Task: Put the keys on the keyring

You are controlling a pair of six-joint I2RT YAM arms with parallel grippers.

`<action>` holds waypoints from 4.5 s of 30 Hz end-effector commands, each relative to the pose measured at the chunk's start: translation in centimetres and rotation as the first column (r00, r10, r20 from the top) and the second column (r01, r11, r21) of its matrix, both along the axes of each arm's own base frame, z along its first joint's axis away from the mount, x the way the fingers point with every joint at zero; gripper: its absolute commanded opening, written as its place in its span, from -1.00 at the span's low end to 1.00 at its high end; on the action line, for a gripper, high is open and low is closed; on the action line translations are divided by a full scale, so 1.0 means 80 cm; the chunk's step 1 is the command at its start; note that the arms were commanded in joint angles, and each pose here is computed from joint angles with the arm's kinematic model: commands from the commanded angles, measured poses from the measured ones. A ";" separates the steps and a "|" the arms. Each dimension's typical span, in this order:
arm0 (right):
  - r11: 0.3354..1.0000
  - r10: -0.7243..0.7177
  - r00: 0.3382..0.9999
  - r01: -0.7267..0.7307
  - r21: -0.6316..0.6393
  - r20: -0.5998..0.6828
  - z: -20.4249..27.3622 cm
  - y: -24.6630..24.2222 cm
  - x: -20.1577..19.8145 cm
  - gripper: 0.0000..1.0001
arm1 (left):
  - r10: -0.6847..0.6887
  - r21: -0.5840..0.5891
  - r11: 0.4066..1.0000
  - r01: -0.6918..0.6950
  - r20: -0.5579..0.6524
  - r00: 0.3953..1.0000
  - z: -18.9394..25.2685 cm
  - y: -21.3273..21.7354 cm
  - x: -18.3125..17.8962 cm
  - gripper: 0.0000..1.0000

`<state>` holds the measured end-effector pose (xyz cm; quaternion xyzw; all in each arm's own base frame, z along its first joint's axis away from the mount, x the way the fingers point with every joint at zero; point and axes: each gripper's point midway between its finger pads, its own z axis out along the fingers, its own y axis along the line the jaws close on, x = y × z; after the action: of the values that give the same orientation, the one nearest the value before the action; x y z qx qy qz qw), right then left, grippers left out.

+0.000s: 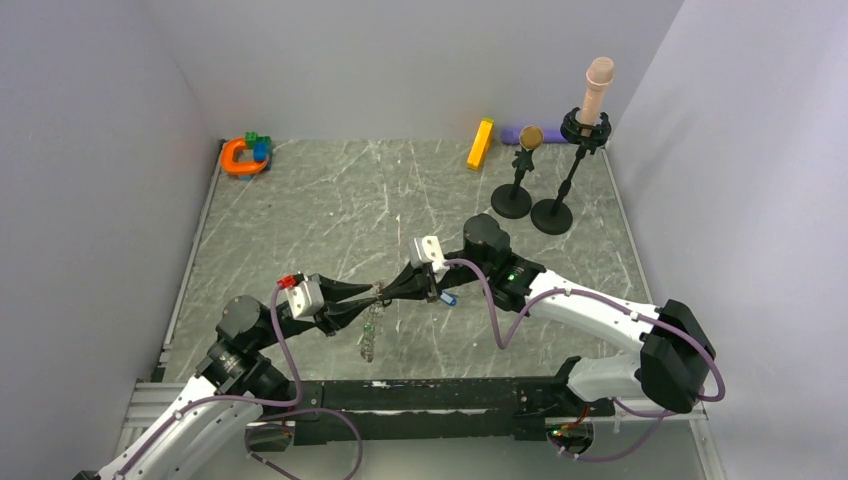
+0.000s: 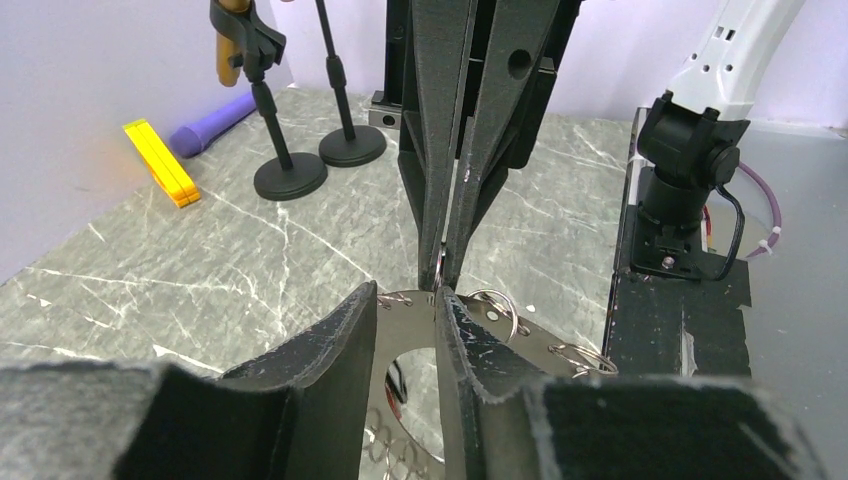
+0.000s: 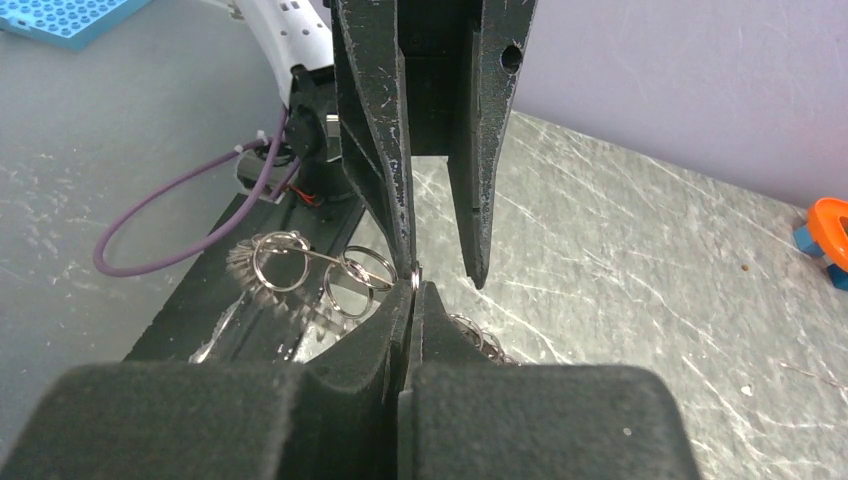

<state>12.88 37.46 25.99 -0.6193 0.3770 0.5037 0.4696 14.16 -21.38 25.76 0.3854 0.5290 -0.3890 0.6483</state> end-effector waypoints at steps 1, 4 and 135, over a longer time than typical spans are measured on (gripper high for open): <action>0.995 0.050 0.997 -0.055 0.085 0.061 0.035 -0.002 -0.016 -1.00 | 0.015 -0.018 1.000 -0.015 0.015 1.000 0.009 0.001 0.004 -0.35; 0.995 0.050 0.997 -0.056 0.086 0.063 0.035 -0.002 -0.015 -1.00 | -0.008 -0.020 1.000 0.008 0.015 1.000 0.010 -0.003 0.001 -0.36; 0.996 -0.066 0.998 0.066 0.055 -0.013 0.024 0.000 0.017 -1.00 | -0.087 -0.193 0.979 0.062 -0.124 0.988 0.018 -0.014 -0.007 -0.60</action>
<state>14.52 37.14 25.07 -0.5907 0.4277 0.4979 0.4692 14.68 -22.39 24.99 0.3054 0.5563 -0.4662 0.6164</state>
